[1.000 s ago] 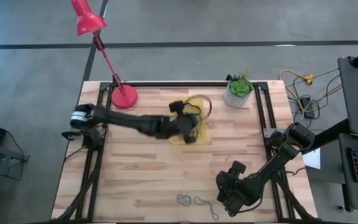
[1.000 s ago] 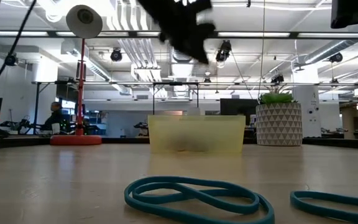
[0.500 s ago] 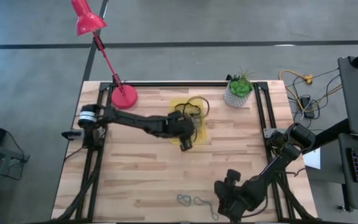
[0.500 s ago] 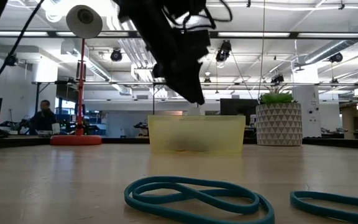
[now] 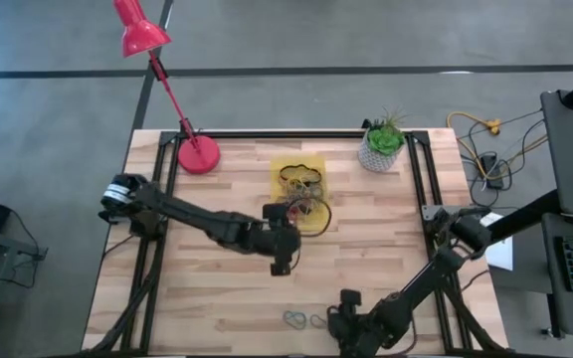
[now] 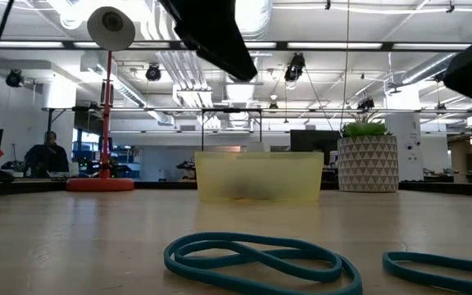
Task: Pick and place rubber bands into bin
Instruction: Put the blue rubber band into the yellow bin
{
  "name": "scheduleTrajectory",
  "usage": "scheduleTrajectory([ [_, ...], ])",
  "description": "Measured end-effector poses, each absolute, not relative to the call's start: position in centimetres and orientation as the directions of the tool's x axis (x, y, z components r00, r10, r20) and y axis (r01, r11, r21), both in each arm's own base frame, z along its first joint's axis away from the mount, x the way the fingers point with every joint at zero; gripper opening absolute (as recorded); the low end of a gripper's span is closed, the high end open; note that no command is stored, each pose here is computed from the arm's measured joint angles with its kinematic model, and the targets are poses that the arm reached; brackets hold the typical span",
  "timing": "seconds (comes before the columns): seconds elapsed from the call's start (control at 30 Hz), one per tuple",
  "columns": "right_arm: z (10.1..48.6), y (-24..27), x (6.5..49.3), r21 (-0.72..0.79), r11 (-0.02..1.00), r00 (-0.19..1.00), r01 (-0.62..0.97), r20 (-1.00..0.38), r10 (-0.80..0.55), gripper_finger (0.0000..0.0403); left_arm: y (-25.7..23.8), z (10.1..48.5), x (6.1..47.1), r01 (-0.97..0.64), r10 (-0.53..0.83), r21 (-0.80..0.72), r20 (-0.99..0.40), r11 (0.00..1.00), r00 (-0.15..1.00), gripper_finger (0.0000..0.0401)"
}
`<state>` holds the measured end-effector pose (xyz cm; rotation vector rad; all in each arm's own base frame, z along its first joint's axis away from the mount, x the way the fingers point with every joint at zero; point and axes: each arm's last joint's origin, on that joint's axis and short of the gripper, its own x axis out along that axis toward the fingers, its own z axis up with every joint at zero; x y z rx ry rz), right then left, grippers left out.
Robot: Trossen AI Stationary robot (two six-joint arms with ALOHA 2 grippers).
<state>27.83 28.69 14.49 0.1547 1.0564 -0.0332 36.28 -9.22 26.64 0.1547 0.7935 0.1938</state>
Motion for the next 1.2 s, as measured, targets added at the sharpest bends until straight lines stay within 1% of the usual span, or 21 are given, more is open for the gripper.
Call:
scheduleTrajectory([
  [0.17,12.8,30.0,29.1,0.046,0.998,0.48,0.04,-0.877,0.021,0.0206,-10.4,27.1,35.7,-0.086,0.208,0.209,-0.682,0.974,0.701,0.0219],
  [0.23,12.3,30.2,29.5,0.028,0.999,0.476,0.045,-0.879,0.003,0.0205,-10.6,27.2,35.6,-0.082,0.205,0.209,-0.68,0.974,0.704,0.0219],
  [0.33,11.8,30.2,29.6,0.04,0.991,0.448,0.127,-0.894,-0.021,0.0205,-10.8,27.1,35.5,-0.089,0.2,0.194,-0.684,0.977,0.701,0.0219],
  [0.43,11.7,29.8,29.6,0.063,0.976,0.415,0.211,-0.909,-0.03,0.0194,-10.9,27.1,35.3,-0.103,0.198,0.176,-0.694,0.979,0.692,0.0219],
  [0.7,11.5,28.6,30.3,0.034,0.98,0.39,0.194,-0.92,-0.045,0.0144,-11.0,26.8,35.1,-0.091,0.199,0.187,-0.714,0.978,0.672,0.0219],
  [0.93,10.9,26.9,31.1,0.016,0.973,0.37,0.229,-0.926,-0.072,0.0098,-10.9,26.8,35.0,-0.09,0.2,0.188,-0.716,0.978,0.668,0.0219],
  [1.07,10.8,26.3,31.4,-0.003,0.977,0.364,0.214,-0.928,-0.082,0.0062,-10.9,26.7,35.0,-0.088,0.202,0.193,-0.722,0.977,0.662,0.0219],
  [1.17,10.8,25.9,31.8,0.002,0.976,0.359,0.219,-0.93,-0.079,0.0023,-10.9,26.7,34.9,-0.086,0.205,0.197,-0.728,0.977,0.654,0.0219],
  [1.2,10.9,25.7,31.9,0.008,0.974,0.36,0.226,-0.93,-0.076,0.0016,-10.9,26.7,34.9,-0.086,0.205,0.197,-0.728,0.977,0.654,0.0219],
])
